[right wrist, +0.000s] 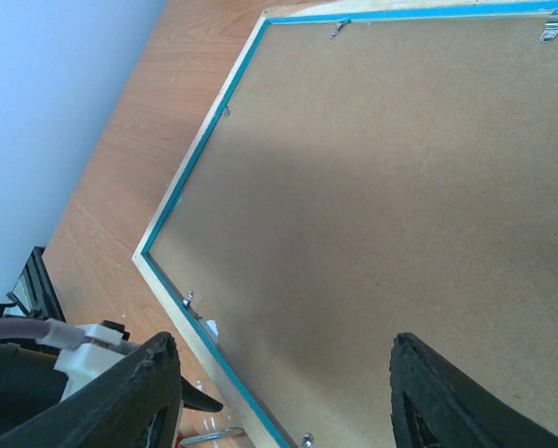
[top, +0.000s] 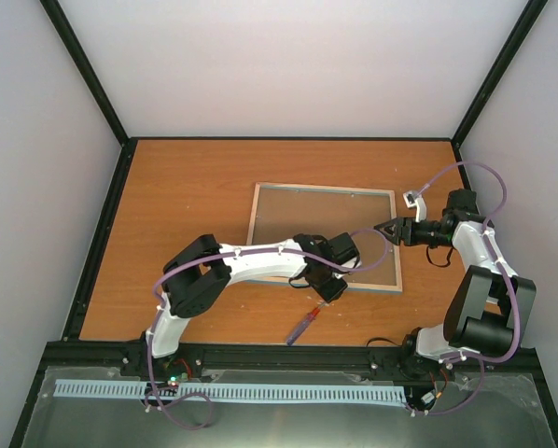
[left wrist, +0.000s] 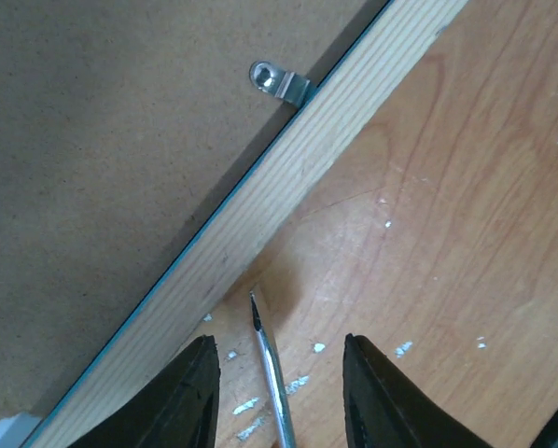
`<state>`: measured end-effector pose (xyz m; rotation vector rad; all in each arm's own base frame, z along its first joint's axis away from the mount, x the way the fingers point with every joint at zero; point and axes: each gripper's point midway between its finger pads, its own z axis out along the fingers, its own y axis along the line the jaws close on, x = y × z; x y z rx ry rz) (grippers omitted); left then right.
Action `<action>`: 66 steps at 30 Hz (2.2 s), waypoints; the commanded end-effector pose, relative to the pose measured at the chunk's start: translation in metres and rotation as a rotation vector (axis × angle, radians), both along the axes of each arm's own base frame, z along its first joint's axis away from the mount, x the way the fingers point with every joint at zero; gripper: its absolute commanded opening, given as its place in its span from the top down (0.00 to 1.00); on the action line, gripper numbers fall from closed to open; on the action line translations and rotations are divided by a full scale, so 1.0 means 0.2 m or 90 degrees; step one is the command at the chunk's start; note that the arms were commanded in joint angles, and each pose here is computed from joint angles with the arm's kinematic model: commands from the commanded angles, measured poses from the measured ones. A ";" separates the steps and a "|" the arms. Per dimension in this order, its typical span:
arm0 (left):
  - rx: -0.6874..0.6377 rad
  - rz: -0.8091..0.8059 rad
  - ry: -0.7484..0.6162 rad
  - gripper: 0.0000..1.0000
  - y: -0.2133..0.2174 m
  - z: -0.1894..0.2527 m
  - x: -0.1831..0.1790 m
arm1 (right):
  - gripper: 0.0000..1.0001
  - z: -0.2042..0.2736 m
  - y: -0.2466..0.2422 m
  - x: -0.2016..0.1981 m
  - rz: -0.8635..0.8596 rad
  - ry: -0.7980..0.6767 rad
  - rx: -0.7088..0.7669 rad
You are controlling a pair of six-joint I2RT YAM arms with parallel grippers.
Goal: Take the photo out of the frame
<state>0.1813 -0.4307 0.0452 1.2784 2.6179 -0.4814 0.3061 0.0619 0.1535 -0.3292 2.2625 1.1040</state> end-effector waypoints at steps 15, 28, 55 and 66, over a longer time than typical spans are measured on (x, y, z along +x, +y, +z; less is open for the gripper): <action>0.041 -0.031 0.022 0.74 -0.01 -0.07 -0.08 | 0.41 0.02 -0.01 0.02 0.012 -0.005 0.022; 0.052 0.008 0.018 0.98 -0.01 -0.07 -0.05 | 0.42 0.01 -0.01 0.02 0.011 -0.001 0.026; -0.765 0.332 -0.110 0.99 0.24 1.46 0.64 | 0.29 0.58 0.33 -0.14 0.195 -0.153 0.188; -0.855 0.372 -0.137 0.99 0.37 1.58 0.61 | 0.38 0.49 0.66 -0.34 0.334 -0.136 0.180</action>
